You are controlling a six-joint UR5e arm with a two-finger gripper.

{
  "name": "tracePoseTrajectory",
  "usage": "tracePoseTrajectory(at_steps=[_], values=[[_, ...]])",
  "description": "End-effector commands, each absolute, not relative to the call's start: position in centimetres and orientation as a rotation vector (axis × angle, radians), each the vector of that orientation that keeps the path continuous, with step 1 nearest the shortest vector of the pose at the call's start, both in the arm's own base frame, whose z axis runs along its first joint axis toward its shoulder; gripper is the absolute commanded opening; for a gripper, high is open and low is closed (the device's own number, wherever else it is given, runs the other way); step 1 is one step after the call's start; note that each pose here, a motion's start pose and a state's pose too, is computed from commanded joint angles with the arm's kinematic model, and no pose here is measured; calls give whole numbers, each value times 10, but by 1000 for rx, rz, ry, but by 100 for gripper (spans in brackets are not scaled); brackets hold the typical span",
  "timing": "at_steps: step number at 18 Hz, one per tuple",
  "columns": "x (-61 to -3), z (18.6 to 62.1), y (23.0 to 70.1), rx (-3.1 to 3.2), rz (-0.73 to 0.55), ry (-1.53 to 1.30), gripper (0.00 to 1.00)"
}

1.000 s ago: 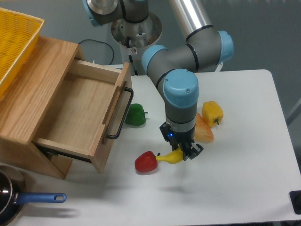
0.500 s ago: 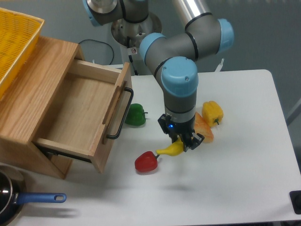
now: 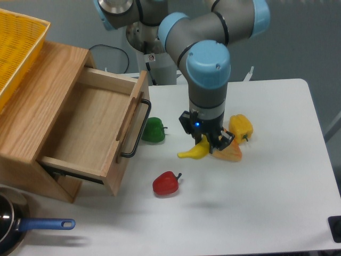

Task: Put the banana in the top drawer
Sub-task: 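Lift the banana and carry it toward the open wooden drawer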

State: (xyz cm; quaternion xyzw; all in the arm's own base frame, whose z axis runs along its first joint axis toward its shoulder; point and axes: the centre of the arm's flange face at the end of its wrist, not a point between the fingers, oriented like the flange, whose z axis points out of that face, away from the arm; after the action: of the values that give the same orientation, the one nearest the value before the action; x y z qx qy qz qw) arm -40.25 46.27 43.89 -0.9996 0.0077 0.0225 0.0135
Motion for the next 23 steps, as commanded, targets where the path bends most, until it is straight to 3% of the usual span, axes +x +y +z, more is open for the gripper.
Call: tracePoseTrajectory(at_steps=[12, 23], values=[[-358, 499, 432, -3103, 18, -52, 38], [-314, 526, 439, -3023, -55, -135, 38]])
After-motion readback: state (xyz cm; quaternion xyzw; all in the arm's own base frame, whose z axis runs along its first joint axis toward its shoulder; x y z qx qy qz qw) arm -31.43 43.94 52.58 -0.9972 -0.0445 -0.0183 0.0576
